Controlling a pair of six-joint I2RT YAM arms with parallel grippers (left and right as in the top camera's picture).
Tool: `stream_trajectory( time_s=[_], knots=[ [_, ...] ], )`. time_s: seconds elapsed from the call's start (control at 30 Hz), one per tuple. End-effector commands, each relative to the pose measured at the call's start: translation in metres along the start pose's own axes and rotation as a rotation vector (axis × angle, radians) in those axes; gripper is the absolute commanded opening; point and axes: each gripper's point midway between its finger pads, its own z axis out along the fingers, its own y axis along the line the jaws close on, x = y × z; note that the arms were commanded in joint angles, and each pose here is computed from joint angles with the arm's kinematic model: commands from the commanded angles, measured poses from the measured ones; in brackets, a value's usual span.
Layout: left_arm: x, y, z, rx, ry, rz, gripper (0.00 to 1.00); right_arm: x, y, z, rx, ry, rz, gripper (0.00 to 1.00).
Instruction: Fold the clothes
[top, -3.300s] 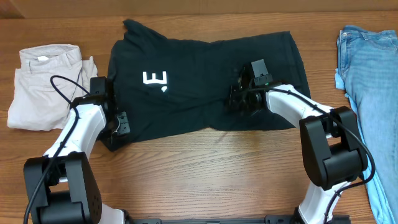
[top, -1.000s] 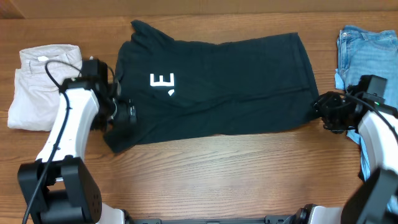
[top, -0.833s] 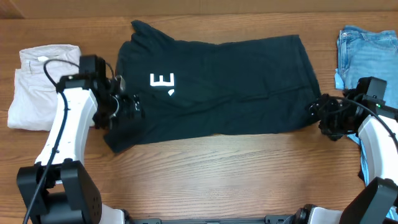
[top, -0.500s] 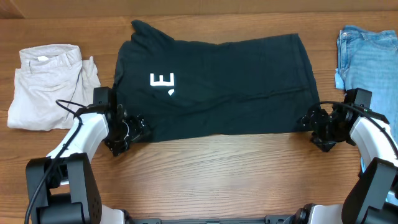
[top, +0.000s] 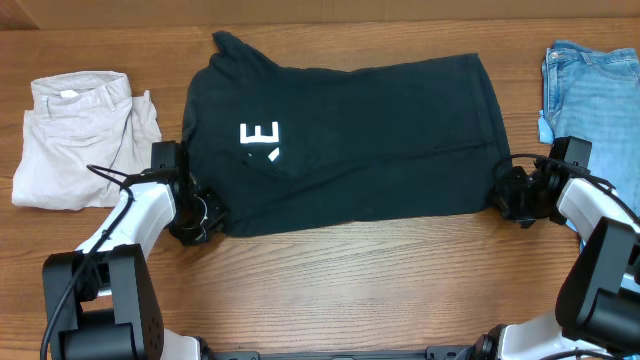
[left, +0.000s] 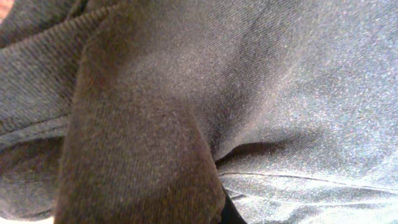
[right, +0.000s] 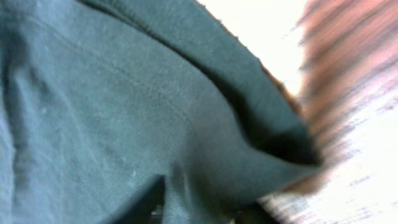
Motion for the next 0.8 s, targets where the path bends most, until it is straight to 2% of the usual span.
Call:
stream_trajectory(
  time_s=[0.0,0.1,0.13,0.23,0.43,0.47,0.5,0.53,0.57,0.6,0.63,0.7,0.77],
  knots=[
    [0.009,0.013,0.003,-0.043,0.036,-0.007,0.04,0.015,-0.022,0.012,0.082,0.05,0.025,0.04],
    [0.015,0.025,0.0,-0.057,0.078,-0.054,0.04,0.016,-0.039,0.005,0.13,0.057,0.112,0.04],
    [0.016,0.032,-0.002,-0.065,0.093,-0.083,0.04,0.017,-0.058,-0.004,0.207,0.048,0.186,0.04],
    [0.022,0.057,-0.009,-0.091,0.147,-0.176,0.04,0.017,-0.107,-0.04,0.428,-0.019,0.243,0.04],
    [0.033,0.076,-0.017,-0.112,0.212,-0.188,0.04,0.041,-0.12,-0.054,0.518,0.055,0.252,0.04],
    [0.033,0.075,-0.016,-0.11,0.211,-0.188,0.04,0.039,-0.118,-0.053,0.505,0.049,0.251,0.19],
    [0.033,0.074,-0.016,-0.103,0.212,-0.189,0.04,0.038,-0.115,-0.052,0.491,0.048,0.252,0.42],
    [0.035,0.07,-0.016,-0.081,0.223,-0.189,0.09,0.037,-0.114,-0.052,0.486,0.043,0.251,0.59],
    [0.036,0.066,-0.017,-0.059,0.233,-0.176,0.25,0.035,-0.113,-0.053,0.479,0.031,0.249,0.67],
    [0.038,0.064,-0.017,-0.044,0.245,-0.166,0.61,0.033,-0.111,-0.056,0.471,0.017,0.249,0.71],
    [0.041,0.065,-0.018,-0.049,0.255,-0.167,0.74,0.031,-0.109,-0.06,0.463,0.001,0.246,0.74],
    [0.047,0.066,-0.021,-0.057,0.283,-0.15,0.84,0.026,-0.105,-0.066,0.449,-0.024,0.242,0.75],
    [0.053,0.066,-0.029,-0.065,0.318,-0.137,0.85,0.022,-0.1,-0.072,0.432,-0.052,0.237,0.75]
  ],
)
